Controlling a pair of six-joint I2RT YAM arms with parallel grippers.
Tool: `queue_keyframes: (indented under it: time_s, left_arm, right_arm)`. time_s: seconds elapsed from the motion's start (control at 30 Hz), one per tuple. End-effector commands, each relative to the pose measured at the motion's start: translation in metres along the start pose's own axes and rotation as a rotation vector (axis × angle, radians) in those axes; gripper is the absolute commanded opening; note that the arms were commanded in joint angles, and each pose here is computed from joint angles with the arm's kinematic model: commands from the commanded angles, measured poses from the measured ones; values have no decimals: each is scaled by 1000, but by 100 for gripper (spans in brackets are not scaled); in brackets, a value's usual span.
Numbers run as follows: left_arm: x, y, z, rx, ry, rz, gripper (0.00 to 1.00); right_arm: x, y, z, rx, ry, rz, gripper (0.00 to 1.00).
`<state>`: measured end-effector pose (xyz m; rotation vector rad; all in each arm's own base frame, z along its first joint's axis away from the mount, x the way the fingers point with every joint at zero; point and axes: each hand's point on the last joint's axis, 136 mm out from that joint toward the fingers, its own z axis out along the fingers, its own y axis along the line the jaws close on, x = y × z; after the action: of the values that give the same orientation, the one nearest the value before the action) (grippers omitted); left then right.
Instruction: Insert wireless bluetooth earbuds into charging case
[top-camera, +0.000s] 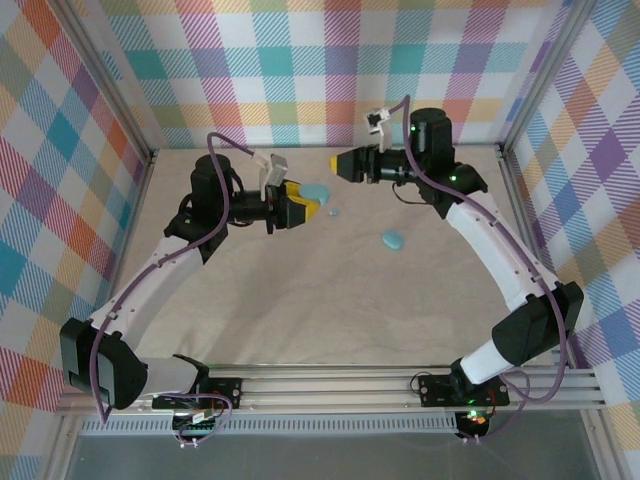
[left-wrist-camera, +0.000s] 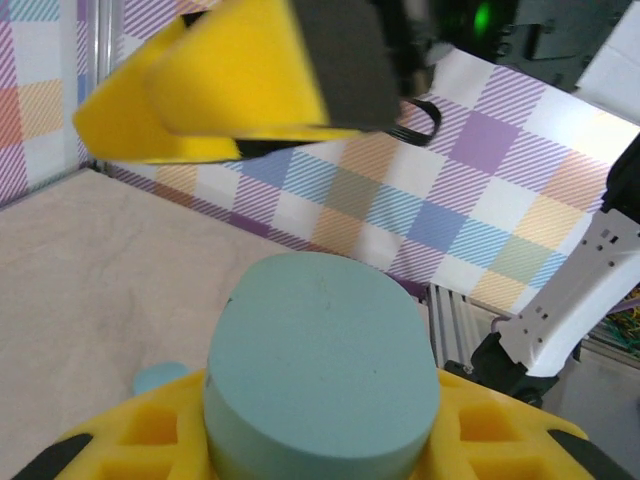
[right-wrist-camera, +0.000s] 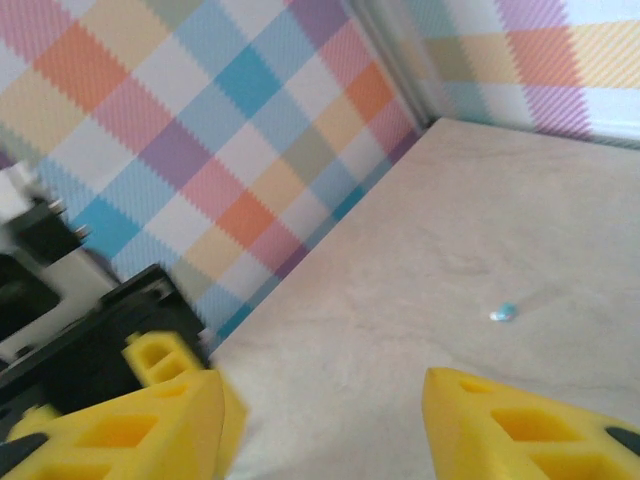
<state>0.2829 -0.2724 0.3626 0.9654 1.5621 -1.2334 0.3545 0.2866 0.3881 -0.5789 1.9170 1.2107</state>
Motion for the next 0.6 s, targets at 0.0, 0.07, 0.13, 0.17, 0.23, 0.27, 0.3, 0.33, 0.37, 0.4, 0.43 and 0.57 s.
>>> queue_keyframes:
  time_s: [0.0,0.07,0.13,0.17,0.23,0.27,0.3,0.33,0.37,0.4,0.43,0.57]
  left_arm:
    - [-17,-21,-6,45,-19,70,16]
    - [-17,-22,-6,47,-14,72,15]
    - [-17,-22,-6,51,-5,75,15]
    - [-17,-22,-6,53,0,75,15]
    - [-18,-22,-6,60,4,74,15]
    - [-18,-23,-5,61,4,73,15]
    - [-18,-21,-5,60,5,67,15]
    - [-18,-21,-4,57,4,64,16]
    - [-19,-21,-4,58,0,63,16]
    - [-20,-21,-4,59,-2,60,15]
    - [-21,-22,-4,60,-5,63,16]
    - [-21,-23,-5,62,-6,61,16]
  right_arm:
    - [-11,13,-2,-68,-24,-68,57]
    - [-1,36,-7,-194,16,-170,61]
    - [10,53,-15,-275,48,-245,65]
    - [16,56,-18,-293,61,-280,65]
    - [26,64,-23,-325,81,-345,66]
    - [30,67,-24,-334,91,-370,67]
    - [33,69,-25,-336,100,-374,68]
    - [36,70,-24,-341,104,-407,68]
    - [38,71,-24,-338,109,-417,69]
    - [39,71,-22,-338,114,-421,69]
    - [40,72,-21,-341,117,-424,69]
    - [44,76,-14,-339,133,-455,72]
